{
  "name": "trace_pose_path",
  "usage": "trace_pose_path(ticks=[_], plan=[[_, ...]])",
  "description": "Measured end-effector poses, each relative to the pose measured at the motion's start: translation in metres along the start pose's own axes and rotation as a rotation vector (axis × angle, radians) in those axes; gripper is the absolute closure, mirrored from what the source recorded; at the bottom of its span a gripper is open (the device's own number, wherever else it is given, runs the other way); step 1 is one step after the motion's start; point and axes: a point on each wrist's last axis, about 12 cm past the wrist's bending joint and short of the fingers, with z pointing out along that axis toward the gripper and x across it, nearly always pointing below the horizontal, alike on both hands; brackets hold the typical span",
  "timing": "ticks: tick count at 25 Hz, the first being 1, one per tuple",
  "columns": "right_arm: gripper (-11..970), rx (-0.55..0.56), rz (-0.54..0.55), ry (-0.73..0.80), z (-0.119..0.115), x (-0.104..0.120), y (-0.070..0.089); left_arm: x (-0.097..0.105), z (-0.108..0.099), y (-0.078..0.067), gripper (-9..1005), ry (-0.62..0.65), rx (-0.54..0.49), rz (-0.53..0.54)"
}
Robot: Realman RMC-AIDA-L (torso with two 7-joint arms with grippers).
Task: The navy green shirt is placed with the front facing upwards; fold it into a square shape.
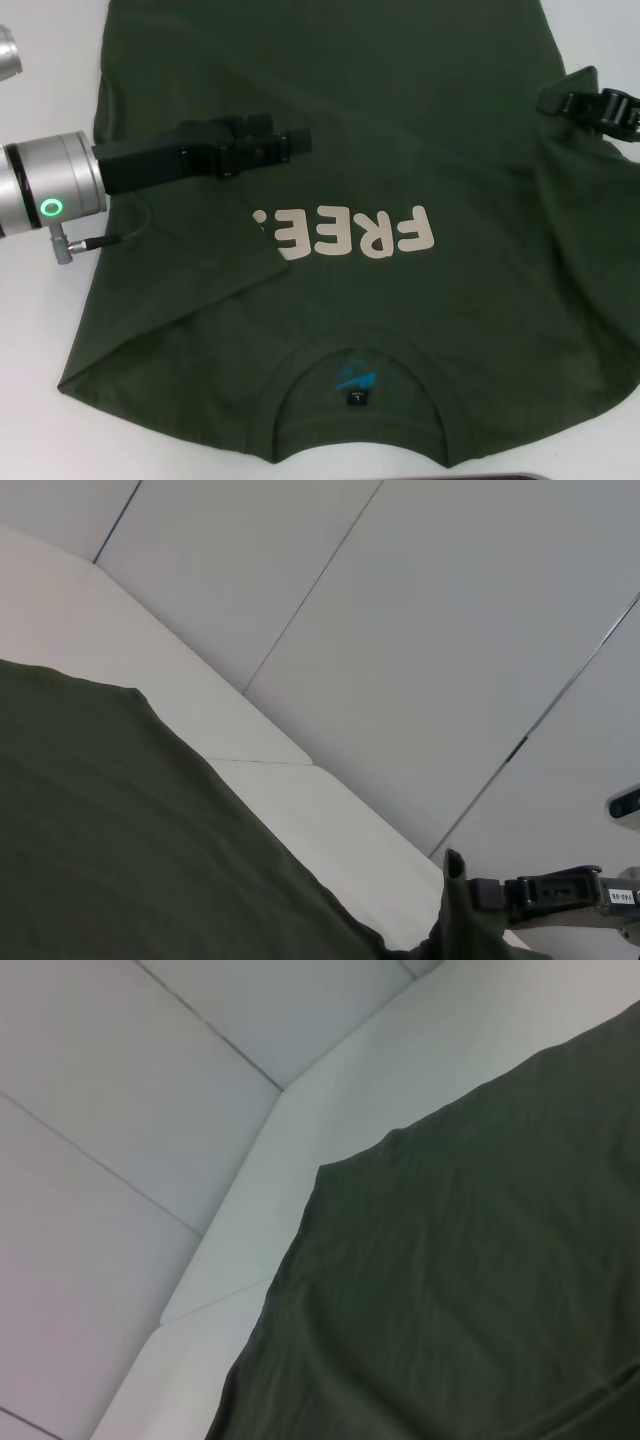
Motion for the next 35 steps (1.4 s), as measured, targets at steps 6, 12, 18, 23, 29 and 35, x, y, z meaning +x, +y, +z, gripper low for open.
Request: trace_pose_path(ticks=[6, 12, 18, 23, 29, 35], plan=[[945, -0.019, 0.003, 0.03, 0.016, 0.002, 0.005, -0.001, 0.0, 0.001, 122, -0.001, -0.007, 0.001], [925, -0.033, 0.0, 0.067, 0.026, 0.006, 0.008, -0.002, 0.0, 0.001, 121, -0.003, -0.009, 0.003], [868, -0.104, 0.001, 0.104, 0.035, 0.008, 0.019, -0.002, 0.0, 0.002, 121, -0.005, -0.016, 0.003], [728, -0.155, -0.021, 0.122, 0.041, 0.007, 0.027, -0.002, 0.0, 0.003, 122, -0.004, -0.022, 0.003], [450, -0.151, -0.013, 0.051, 0.02, 0.005, 0.019, -0.002, 0.0, 0.003, 122, -0.003, -0.021, 0.002], [256, -0.092, 0.027, 0.01, -0.022, 0.015, 0.001, -0.002, 0.0, 0.002, 122, -0.004, -0.018, 0.002]])
